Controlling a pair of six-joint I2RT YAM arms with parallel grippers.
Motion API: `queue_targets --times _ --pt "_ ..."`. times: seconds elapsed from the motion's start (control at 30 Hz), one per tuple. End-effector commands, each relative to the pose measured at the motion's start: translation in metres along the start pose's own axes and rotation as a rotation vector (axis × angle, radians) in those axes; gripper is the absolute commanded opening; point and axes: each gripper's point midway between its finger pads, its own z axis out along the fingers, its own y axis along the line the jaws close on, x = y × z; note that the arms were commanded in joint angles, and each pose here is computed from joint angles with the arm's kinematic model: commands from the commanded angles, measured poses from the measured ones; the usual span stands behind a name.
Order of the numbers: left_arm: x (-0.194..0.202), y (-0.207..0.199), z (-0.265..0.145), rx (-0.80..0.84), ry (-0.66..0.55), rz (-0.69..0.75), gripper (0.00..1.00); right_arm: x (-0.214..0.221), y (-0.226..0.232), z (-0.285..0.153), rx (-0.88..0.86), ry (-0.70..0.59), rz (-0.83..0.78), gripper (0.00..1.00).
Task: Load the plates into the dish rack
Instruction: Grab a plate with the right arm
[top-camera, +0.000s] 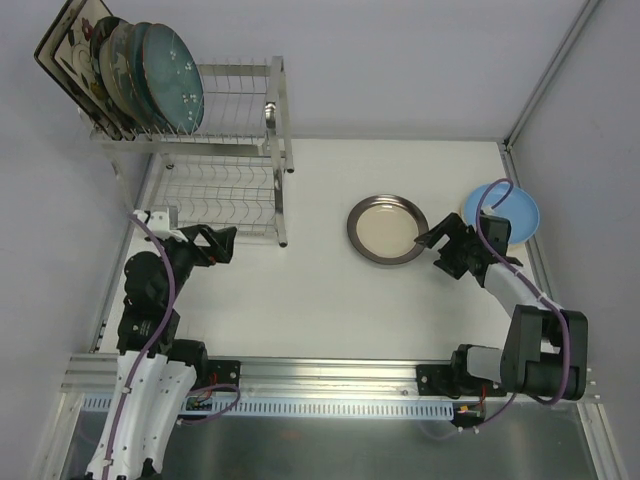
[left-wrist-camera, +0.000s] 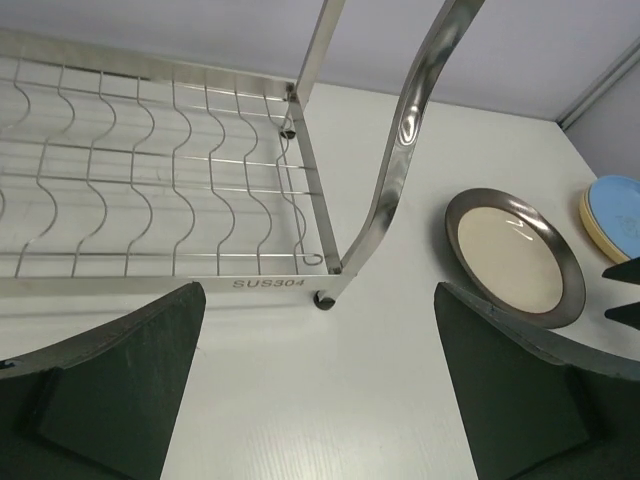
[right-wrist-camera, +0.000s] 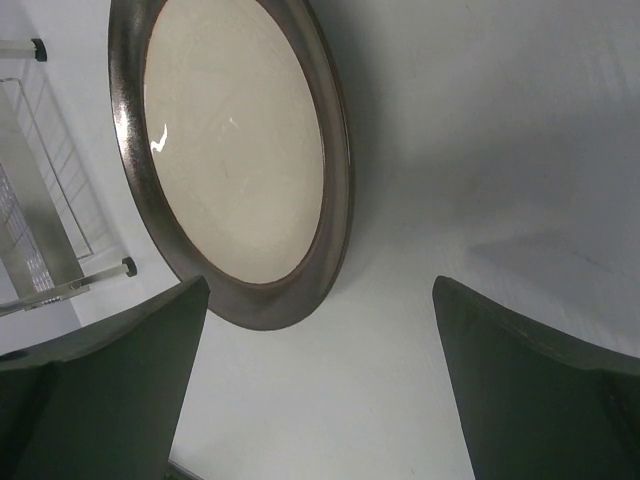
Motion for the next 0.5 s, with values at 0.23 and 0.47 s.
queue_targets --times 0.23,0.47 --pt "0.038 -0.004 -0.007 0.049 0.044 -0.101 0.99 -0.013 0.016 0.029 -0.118 -0.006 0.018 0.99" --pt "0.072 -0.002 0.000 0.055 0.159 -0.172 0.99 0.008 0.017 0.050 -0.127 0.091 0.037 0.97"
